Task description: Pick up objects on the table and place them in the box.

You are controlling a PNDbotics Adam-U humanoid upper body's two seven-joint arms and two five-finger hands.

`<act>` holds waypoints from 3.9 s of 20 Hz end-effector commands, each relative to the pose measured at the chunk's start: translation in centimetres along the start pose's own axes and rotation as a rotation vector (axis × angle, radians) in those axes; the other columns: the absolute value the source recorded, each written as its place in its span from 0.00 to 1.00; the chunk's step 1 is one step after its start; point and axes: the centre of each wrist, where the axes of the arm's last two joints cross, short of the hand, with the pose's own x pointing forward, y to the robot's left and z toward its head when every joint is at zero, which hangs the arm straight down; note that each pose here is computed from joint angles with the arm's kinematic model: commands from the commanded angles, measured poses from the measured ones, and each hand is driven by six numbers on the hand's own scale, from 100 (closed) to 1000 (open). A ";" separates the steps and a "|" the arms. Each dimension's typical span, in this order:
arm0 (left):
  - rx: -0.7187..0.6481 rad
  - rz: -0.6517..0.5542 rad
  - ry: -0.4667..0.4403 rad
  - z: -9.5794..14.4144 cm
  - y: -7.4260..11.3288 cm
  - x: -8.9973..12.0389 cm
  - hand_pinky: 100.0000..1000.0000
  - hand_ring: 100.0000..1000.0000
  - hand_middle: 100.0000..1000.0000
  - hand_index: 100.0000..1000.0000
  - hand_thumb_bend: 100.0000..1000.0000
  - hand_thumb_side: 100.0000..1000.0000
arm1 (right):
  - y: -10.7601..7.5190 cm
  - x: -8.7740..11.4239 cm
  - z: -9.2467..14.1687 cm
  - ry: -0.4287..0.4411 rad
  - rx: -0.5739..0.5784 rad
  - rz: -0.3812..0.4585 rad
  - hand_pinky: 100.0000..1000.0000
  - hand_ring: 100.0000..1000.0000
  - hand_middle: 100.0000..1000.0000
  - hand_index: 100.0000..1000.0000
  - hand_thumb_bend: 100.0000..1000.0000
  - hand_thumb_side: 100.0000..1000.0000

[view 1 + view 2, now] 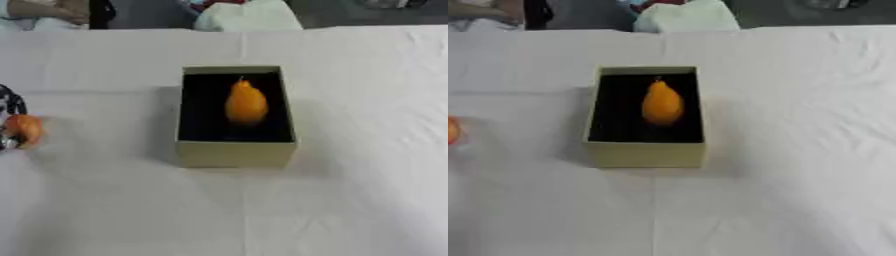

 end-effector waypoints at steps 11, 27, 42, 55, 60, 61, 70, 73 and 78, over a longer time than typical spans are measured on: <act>0.091 -0.017 -0.028 0.9 1.0 -0.1 0.37 0.35 0.36 0.52 0.34 0.00 | -0.8 0.2 -0.5 -0.019 -0.030 0.006 0.77 0.74 0.73 0.79 0.02 1.00; 0.285 -0.030 -0.100 5.2 6.5 1.6 0.35 0.35 0.36 0.53 0.32 0.02 | -1.0 0.0 -0.3 -0.022 -0.032 0.019 0.77 0.74 0.73 0.79 0.02 1.00; 0.534 -0.115 -0.355 8.6 15.2 8.3 0.36 0.37 0.38 0.56 0.27 0.08 | -0.9 0.1 -0.6 -0.042 -0.020 0.011 0.77 0.74 0.73 0.79 0.01 1.00; 0.629 -0.104 -0.639 7.7 20.0 15.9 0.37 0.38 0.39 0.58 0.25 0.10 | -0.7 0.5 -0.9 -0.054 -0.012 -0.014 0.77 0.74 0.73 0.79 0.01 1.00; 0.610 -0.086 -0.739 6.4 20.9 19.4 0.36 0.38 0.39 0.58 0.25 0.10 | -0.6 0.7 -1.2 -0.061 -0.013 -0.031 0.77 0.74 0.73 0.79 0.01 1.00; 0.601 -0.085 -0.750 6.1 20.9 19.9 0.36 0.38 0.39 0.58 0.24 0.10 | -0.6 0.8 -1.3 -0.063 -0.014 -0.034 0.77 0.74 0.73 0.79 0.01 1.00; 0.509 -0.083 -0.790 2.6 19.6 22.9 0.38 0.39 0.40 0.59 0.26 0.09 | -0.5 1.1 -1.7 -0.077 -0.021 -0.054 0.77 0.74 0.73 0.79 0.01 1.00; 0.465 -0.090 -0.784 1.5 18.9 23.4 0.39 0.40 0.40 0.60 0.27 0.08 | -0.5 1.1 -1.8 -0.079 -0.023 -0.059 0.77 0.74 0.73 0.79 0.01 1.00; 0.381 -0.121 -0.787 -0.2 17.4 23.7 0.42 0.42 0.42 0.61 0.30 0.08 | -0.5 1.1 -1.8 -0.080 -0.028 -0.061 0.77 0.74 0.73 0.79 0.01 1.00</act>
